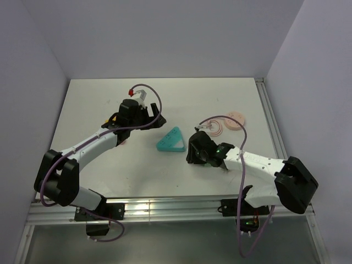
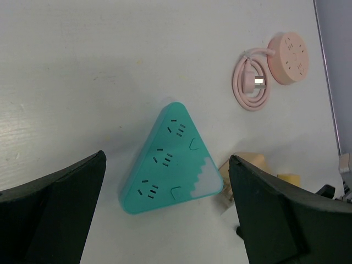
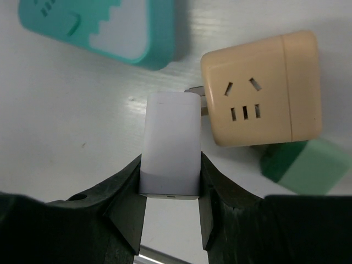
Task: Insert the plug
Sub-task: Adjust the socket at the center of the board.
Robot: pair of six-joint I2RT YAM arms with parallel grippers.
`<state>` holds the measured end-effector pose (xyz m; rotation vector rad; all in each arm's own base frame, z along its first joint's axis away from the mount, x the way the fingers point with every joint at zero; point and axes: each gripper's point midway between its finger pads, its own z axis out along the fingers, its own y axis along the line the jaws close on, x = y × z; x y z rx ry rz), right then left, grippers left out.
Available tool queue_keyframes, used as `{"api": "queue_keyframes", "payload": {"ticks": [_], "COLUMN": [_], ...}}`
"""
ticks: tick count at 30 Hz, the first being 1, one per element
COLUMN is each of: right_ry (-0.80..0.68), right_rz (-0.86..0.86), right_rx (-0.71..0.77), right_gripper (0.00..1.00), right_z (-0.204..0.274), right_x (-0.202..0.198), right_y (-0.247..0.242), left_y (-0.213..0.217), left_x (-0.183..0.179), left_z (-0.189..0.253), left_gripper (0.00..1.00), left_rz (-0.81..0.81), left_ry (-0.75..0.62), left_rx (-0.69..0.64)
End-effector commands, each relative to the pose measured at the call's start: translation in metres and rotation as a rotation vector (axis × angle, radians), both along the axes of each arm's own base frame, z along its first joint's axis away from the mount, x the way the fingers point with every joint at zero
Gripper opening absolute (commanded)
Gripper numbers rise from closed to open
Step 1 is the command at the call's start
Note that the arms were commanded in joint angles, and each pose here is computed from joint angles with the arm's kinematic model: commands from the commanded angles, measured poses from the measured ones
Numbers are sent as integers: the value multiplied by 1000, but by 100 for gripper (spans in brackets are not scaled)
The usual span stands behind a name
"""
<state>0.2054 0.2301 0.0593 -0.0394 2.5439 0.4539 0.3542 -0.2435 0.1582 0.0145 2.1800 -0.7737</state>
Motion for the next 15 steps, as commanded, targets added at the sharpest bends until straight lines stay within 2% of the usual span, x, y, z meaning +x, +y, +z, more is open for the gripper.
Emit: {"api": "queue_keyframes", "payload": {"ticks": [1,5,15], "right_ry": [-46,-56,-76], "right_rz": [-48,-44,47], "right_rx": [-4,26,100], "right_gripper": [0,0,0], "right_z": [7,14,33], "right_x": [15,20,14], "right_y": [-21,-18,23], "left_y": [-6,-12,-40], "left_x": [5,10,33], "left_z": [12,11,-15], "left_gripper": [99,99,99], "left_rz": [-32,-54,-131], "left_ry": [-51,-49,26], "left_rx": [-18,-17,-12]}}
